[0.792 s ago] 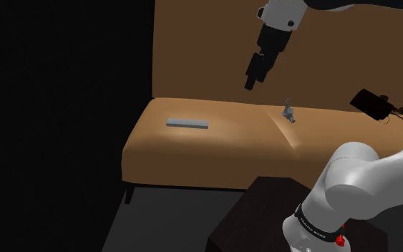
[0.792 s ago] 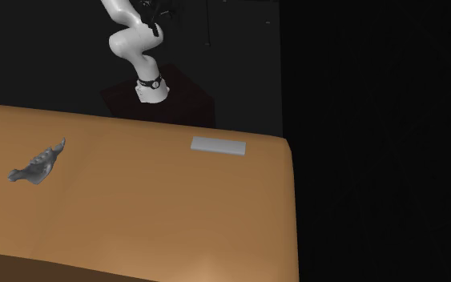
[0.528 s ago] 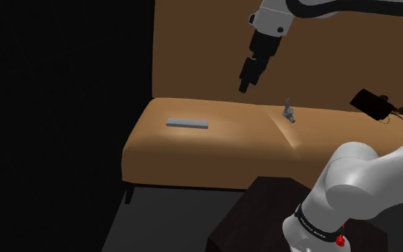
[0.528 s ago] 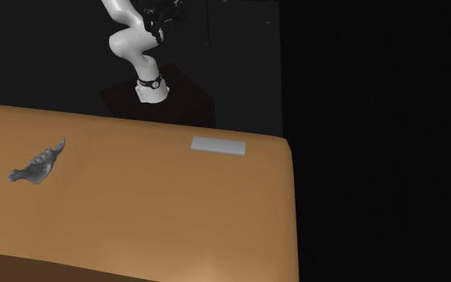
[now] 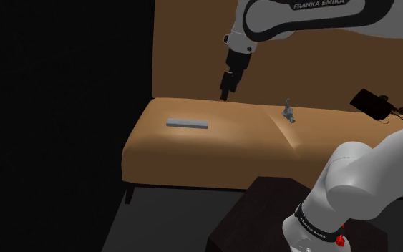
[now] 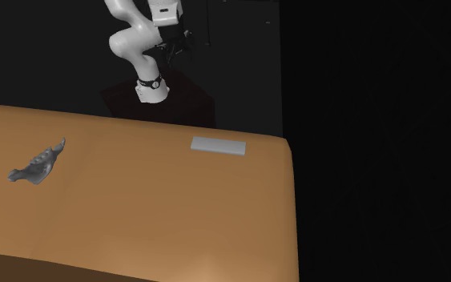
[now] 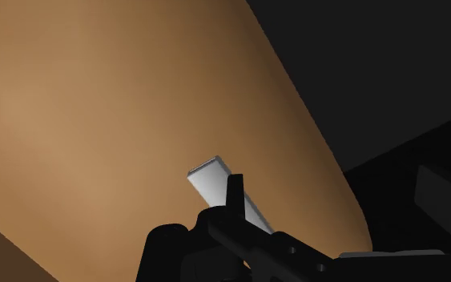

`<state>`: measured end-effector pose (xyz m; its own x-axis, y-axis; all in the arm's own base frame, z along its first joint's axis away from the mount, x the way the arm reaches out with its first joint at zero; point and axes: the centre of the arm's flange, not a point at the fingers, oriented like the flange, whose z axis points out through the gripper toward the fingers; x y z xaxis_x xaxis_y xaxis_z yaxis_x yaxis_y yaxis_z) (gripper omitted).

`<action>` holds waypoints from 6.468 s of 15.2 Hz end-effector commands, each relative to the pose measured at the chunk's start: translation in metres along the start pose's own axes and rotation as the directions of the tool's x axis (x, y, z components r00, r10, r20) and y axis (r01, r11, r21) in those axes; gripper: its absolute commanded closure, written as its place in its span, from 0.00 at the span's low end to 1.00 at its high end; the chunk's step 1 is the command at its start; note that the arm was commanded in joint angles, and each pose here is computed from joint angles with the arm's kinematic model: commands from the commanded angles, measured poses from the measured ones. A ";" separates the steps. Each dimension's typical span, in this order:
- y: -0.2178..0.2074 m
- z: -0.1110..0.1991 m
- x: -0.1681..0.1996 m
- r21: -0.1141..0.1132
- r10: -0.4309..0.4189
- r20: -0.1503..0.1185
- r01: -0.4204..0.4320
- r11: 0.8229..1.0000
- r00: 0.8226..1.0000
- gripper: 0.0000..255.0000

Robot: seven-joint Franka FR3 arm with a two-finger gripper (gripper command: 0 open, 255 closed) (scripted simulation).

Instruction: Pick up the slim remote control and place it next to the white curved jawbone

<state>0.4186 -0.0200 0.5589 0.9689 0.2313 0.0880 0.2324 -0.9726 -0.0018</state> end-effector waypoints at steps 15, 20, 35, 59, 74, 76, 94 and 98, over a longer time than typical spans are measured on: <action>0.051 0.153 0.150 0.056 -0.232 0.069 0.228 0.972 0.970 0.00; 0.059 0.203 0.197 0.077 -0.302 0.088 0.296 0.952 0.949 0.00; 0.058 0.252 0.200 0.081 -0.314 0.091 0.308 0.948 0.945 0.00; 0.058 0.189 0.206 0.081 -0.314 0.091 0.308 0.948 0.945 1.00; 0.058 0.110 0.213 0.081 -0.314 0.091 0.308 0.948 0.945 1.00; 0.058 0.100 0.214 0.081 -0.314 0.091 0.308 0.948 0.945 1.00; 0.249 0.086 0.074 0.081 -0.314 0.091 0.308 0.948 0.945 1.00; 0.292 0.083 0.043 0.081 -0.314 0.091 0.308 0.948 0.945 1.00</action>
<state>0.5381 -0.2802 0.4763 0.8511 0.5250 -0.0069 0.5238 -0.8500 -0.0556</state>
